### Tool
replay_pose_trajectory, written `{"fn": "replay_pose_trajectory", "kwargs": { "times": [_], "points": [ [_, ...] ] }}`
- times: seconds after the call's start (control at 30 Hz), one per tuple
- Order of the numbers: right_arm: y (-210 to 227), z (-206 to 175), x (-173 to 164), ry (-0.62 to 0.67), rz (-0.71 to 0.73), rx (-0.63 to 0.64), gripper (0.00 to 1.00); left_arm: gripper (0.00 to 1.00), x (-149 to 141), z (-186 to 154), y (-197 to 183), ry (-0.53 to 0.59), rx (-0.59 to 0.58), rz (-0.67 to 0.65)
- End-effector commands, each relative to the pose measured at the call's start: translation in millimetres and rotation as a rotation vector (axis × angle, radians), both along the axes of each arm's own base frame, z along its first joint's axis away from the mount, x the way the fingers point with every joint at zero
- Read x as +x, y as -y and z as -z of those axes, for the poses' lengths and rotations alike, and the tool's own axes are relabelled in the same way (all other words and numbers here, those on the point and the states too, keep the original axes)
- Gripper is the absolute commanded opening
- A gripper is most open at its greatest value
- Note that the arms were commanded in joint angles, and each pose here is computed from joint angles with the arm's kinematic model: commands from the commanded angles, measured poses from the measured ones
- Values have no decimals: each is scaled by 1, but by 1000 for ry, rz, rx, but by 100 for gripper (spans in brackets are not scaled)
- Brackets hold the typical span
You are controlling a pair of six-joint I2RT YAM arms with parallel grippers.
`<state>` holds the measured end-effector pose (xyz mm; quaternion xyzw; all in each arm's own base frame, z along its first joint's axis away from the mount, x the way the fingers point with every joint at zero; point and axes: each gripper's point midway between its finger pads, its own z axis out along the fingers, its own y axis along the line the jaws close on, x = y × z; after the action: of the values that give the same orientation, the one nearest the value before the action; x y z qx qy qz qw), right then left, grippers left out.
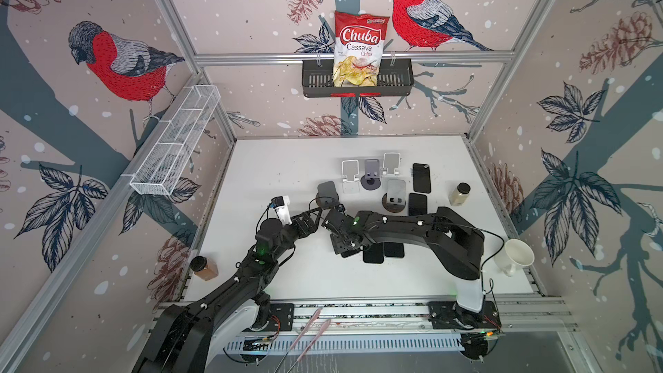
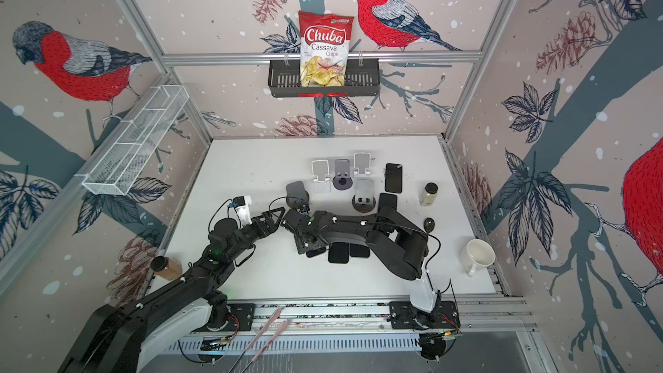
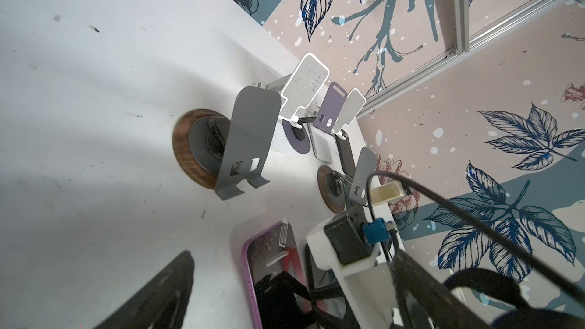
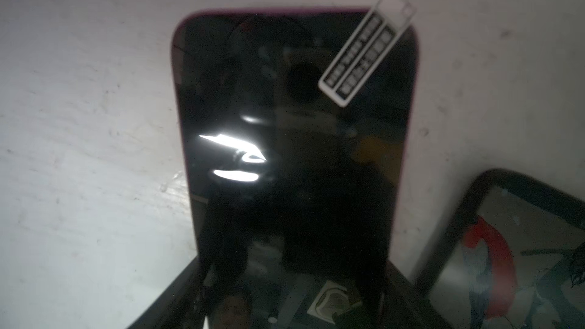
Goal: Remove the phone from the phone stand
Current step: Place the phone at the center of the table.
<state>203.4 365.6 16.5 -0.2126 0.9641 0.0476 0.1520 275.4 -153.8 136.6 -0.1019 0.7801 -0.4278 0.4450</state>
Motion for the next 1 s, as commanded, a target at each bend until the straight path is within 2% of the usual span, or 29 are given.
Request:
{"fn": "replay_pose_trajectory", "kwargs": {
  "times": [0.0, 0.4, 0.97],
  "points": [
    [8, 7, -15, -91, -27, -38, 73, 96, 2, -11, 1, 45, -17, 2],
    [4, -6, -4, -99, -37, -8, 75, 96, 2, -8, 1, 40, -22, 1],
    [7, 4, -5, -115, -33, -8, 79, 96, 5, -3, 4, 21, -24, 9]
  ]
}}
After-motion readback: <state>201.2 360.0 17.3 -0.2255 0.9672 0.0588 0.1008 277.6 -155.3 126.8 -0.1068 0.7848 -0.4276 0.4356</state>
